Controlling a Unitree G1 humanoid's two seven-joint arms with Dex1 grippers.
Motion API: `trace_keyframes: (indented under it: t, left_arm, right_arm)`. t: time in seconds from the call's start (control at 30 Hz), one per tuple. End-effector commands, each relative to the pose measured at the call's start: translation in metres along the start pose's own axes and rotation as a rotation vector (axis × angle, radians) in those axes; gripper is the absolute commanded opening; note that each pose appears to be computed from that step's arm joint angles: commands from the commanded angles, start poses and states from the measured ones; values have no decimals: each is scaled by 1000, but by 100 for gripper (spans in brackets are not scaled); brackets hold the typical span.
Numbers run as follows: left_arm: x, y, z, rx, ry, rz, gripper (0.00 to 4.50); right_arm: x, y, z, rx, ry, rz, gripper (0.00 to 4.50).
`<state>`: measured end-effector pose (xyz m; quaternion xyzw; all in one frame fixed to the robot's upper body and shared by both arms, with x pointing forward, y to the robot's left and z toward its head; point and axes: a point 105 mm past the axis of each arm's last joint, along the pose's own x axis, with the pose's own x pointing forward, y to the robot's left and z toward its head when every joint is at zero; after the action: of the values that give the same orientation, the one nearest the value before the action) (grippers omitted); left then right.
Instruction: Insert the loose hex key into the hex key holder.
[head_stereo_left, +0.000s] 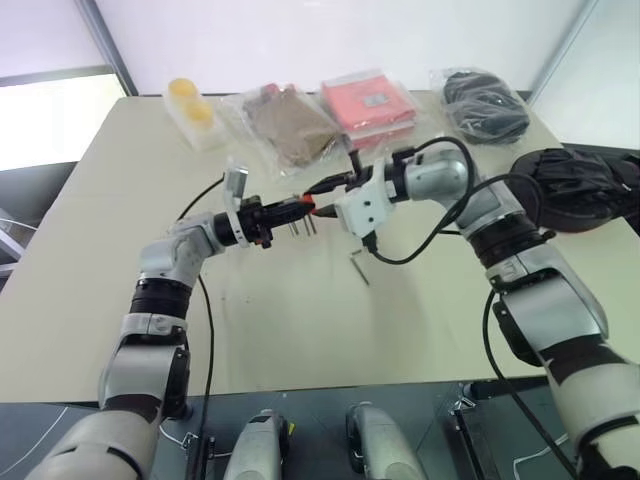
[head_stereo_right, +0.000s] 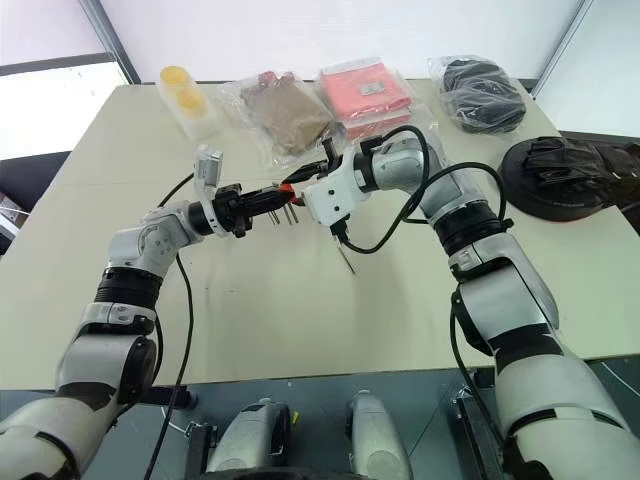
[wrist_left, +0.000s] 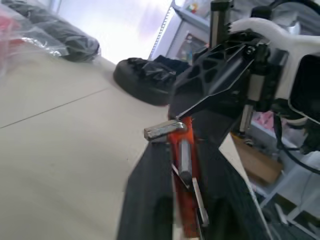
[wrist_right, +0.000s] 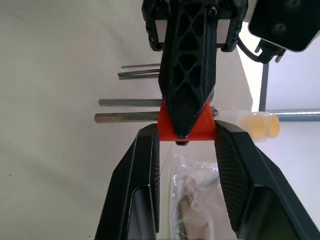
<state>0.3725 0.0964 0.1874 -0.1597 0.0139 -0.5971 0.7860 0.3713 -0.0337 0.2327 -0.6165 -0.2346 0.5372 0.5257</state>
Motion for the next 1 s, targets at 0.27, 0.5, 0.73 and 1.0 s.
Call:
trace_keyframes:
  t: [0.27,0.5,0.73,1.0]
  left_arm:
    - [-6,6,13,81,6,63,8]
    - [-14,5,12,108,78,58,0]
    - [-30,-7,13,404,323,45,0]
    - [-24,-24,34,535,295,45,0]
  right_arm:
    - [-6,-12,6,7,3,-81,99]
    - [-9,1,-7,66,60,-82,386]
    - [-49,31,-50,750,209,-183,443]
    - [-62,70,-12,1384,189,-134,443]
